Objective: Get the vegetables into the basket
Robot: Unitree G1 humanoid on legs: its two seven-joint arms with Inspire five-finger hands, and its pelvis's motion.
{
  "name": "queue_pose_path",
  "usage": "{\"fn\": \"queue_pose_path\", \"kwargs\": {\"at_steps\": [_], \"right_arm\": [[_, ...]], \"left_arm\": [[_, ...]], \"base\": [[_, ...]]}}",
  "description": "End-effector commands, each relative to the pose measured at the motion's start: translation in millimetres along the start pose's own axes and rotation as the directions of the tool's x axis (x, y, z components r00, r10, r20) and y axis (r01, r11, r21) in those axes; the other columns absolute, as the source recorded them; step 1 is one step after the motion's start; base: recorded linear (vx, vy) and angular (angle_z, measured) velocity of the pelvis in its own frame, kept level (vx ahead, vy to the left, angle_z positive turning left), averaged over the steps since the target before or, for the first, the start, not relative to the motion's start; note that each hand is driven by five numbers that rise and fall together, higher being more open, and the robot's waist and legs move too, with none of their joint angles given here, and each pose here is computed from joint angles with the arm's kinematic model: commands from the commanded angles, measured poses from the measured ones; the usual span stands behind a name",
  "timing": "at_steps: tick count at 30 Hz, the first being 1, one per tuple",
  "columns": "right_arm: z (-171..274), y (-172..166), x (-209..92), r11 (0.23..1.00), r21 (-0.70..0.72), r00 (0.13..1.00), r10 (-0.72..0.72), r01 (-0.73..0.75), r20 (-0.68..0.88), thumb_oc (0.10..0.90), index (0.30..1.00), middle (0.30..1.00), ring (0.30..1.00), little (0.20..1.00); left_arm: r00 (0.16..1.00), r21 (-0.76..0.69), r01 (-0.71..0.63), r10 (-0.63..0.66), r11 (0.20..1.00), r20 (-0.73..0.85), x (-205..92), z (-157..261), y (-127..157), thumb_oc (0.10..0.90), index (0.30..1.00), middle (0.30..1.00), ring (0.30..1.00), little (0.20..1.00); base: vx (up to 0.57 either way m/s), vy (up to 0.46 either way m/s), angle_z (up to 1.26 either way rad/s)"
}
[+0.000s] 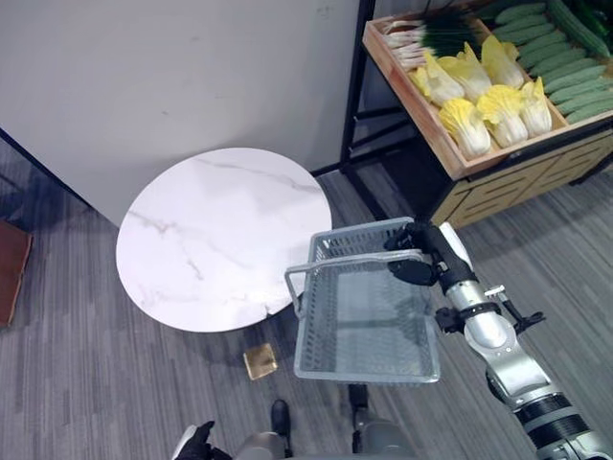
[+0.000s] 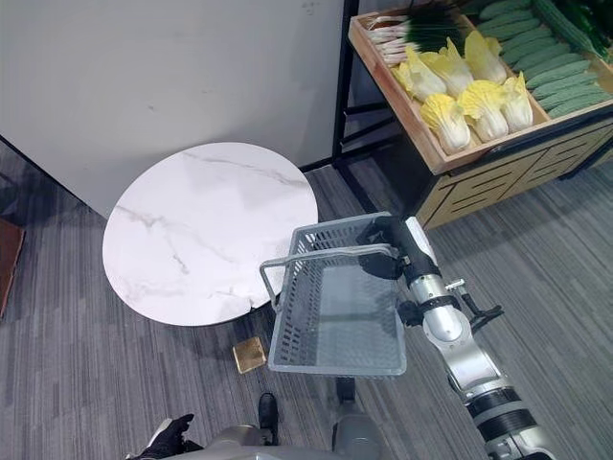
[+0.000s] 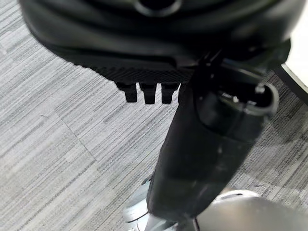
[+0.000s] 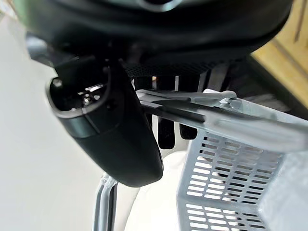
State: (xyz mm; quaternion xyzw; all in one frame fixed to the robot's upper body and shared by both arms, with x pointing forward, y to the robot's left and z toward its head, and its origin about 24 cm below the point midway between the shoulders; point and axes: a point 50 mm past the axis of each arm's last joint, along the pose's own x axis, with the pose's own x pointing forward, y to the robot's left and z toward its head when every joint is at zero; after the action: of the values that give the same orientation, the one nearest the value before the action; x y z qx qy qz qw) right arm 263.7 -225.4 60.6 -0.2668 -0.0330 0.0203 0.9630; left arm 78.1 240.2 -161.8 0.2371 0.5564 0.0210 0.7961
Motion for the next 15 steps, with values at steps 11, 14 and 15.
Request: {"fn": "queue_pose_path", "kwargs": {"at_steps": [11,14,15], "right_arm": [[76,-26,26,0.98,0.118,0.909,-0.19,0.157,0.37,0.4,0.3,0.3,0.3,0.3],[70,-32,18,0.98,0.103,0.913,-0.197,0.171,0.357,0.4,0.3,0.3,0.3,0.3],[71,-32,18,0.98,0.107,0.912,-0.197,0.17,0.36,0.4,0.3,0.3,0.3,0.3]], "left_arm": [[0.99,0.016,-0.14,0.14,0.99,-0.009,3,-1,46,0.9,1.0,1.0,1.0,1.0],[0.991,0.022,-0.129,0.13,0.991,-0.014,3,-2,42,0.9,1.0,1.0,1.0,1.0],[0.992,0.021,-0.123,0.123,0.992,-0.007,4,1,39,0.9,1.0,1.0,1.0,1.0]], "base": [[-0.04,-0.012,-0.72],[0.11,-0.14,-0.32],[0.13,-0.2,-0.31]]}}
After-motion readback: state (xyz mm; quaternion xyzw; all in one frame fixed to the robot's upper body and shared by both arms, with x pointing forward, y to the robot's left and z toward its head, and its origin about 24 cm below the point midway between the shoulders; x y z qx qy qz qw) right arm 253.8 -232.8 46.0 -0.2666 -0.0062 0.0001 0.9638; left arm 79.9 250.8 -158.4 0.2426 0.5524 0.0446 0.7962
